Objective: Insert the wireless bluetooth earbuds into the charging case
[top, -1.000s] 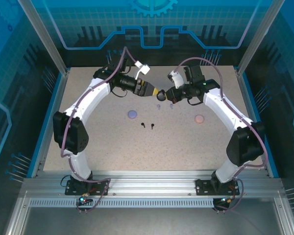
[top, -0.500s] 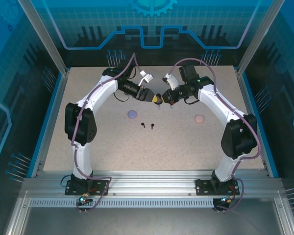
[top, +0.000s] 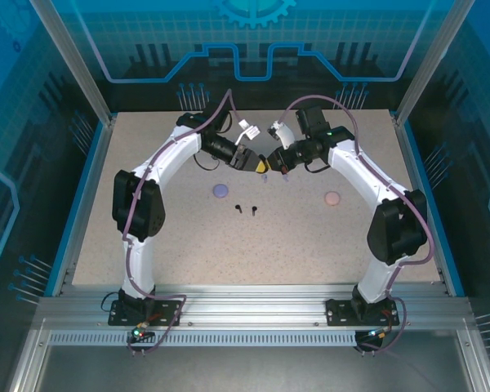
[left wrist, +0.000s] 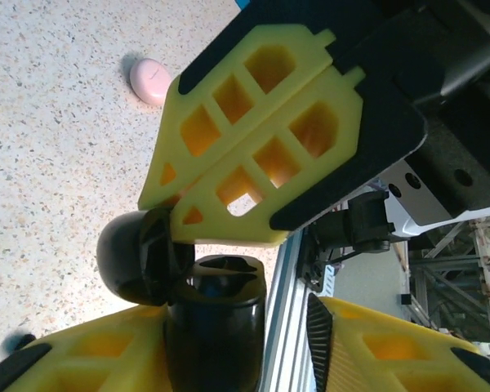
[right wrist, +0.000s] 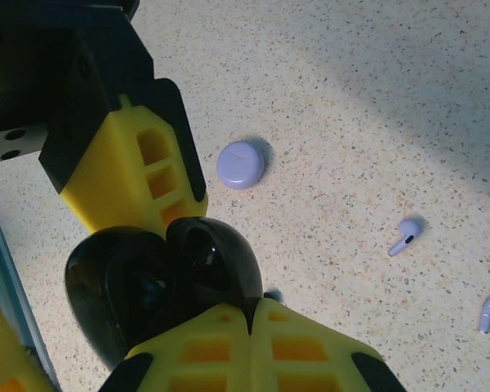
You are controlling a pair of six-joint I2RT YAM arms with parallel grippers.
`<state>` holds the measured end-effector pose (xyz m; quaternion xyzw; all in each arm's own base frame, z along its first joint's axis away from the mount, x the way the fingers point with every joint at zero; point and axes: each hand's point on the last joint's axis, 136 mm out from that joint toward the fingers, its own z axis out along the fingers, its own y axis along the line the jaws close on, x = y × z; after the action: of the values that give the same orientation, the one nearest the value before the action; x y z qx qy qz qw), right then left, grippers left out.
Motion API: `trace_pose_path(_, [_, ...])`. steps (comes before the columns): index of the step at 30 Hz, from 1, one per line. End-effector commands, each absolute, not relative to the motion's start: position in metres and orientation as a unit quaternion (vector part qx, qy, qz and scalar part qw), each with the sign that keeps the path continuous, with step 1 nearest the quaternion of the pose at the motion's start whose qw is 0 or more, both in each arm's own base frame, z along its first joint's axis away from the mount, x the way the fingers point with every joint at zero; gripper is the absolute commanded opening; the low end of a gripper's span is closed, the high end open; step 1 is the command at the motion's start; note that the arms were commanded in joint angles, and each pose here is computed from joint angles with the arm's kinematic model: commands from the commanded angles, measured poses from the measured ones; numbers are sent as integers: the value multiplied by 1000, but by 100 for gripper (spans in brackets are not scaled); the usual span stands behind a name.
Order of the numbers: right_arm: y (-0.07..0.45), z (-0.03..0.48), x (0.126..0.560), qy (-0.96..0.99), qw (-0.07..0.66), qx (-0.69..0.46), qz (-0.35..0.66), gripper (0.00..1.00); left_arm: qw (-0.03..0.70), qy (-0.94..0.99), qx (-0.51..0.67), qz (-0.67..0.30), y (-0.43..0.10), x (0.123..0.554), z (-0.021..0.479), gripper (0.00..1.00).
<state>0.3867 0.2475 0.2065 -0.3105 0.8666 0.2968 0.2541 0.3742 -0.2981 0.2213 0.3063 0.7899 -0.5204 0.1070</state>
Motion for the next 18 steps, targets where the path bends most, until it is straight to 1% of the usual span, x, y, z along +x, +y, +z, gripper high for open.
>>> trace_pose_path(1, [255,211,387,861,253,-315,308,0,99,774,313,-541,-303,370,227,36])
trace_pose_path(3, [255,210,387,862,253,-314,307,0,99,773,314,-543,-303,370,228,30])
trace_pose_path(10, [255,211,389,862,258,-310,307,0,100,771,314,-546,-303,370,229,17])
trace_pose_path(14, [255,215,391,863,264,-304,305,0,104,769,315,-547,-304,371,230,4])
trace_pose_path(15, [253,217,392,865,267,-300,302,4,105,769,314,-546,-304,372,230,1])
trace_pose_path(18, [247,226,394,867,279,-281,303,27,115,772,316,-539,-303,375,231,0])
